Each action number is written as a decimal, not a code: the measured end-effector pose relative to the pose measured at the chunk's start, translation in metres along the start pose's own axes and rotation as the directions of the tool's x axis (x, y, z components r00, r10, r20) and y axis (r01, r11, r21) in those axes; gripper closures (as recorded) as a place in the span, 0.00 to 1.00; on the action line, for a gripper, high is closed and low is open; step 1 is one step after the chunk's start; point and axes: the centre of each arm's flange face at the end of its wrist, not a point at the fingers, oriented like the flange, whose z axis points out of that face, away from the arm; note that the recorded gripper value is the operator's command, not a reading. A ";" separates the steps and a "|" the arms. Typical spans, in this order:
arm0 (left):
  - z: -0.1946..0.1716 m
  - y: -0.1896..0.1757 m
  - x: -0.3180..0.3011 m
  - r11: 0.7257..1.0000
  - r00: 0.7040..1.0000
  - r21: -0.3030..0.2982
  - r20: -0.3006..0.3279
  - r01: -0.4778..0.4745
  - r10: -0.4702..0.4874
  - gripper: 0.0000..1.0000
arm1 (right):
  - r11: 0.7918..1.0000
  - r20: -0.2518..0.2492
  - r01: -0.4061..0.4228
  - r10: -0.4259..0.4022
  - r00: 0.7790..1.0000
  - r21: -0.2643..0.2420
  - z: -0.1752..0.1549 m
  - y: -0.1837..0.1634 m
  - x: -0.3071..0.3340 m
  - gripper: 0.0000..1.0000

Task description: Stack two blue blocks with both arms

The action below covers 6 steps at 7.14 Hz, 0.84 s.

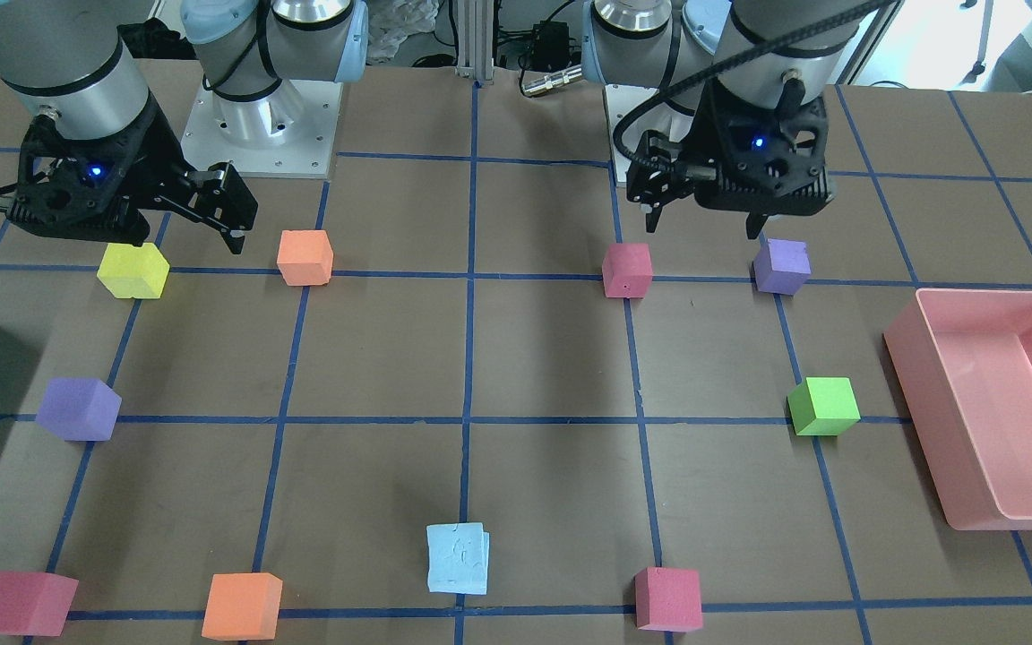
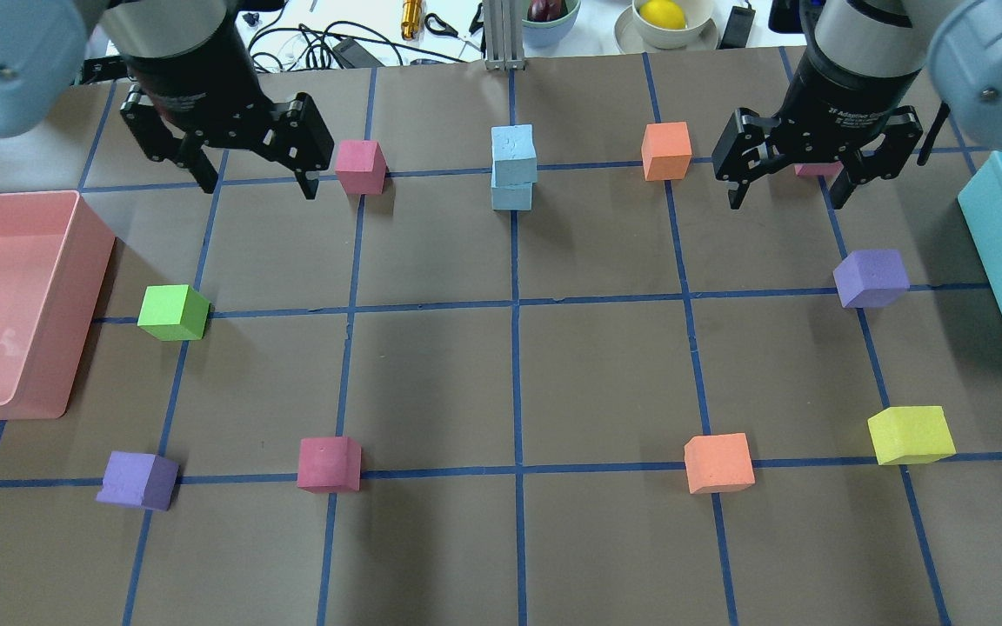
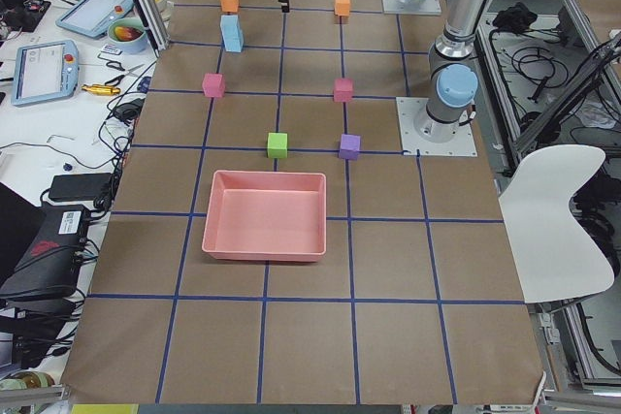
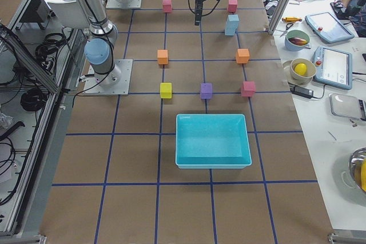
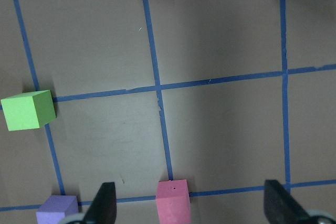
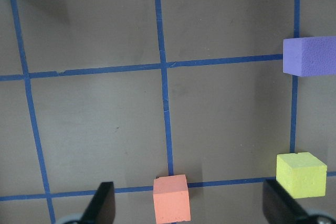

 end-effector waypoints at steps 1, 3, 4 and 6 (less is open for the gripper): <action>0.008 0.012 -0.007 0.999 1.000 0.053 -0.001 0.009 -0.009 0.00 | 1.000 0.000 0.001 -0.001 1.000 0.000 0.000 0.000 0.000 0.00; 0.021 0.023 -0.010 0.990 1.000 0.142 -0.013 0.018 -0.017 0.00 | 1.000 0.001 0.002 -0.002 1.000 0.000 0.000 0.000 0.000 0.00; 0.019 0.023 -0.012 0.987 0.999 0.160 -0.029 0.024 -0.020 0.00 | 1.000 0.000 0.002 -0.002 1.000 0.000 0.000 0.000 0.000 0.00; 0.006 0.018 -0.026 0.982 0.998 0.186 -0.040 0.046 -0.039 0.00 | 1.000 0.001 0.004 -0.004 1.000 0.000 0.000 0.000 0.000 0.00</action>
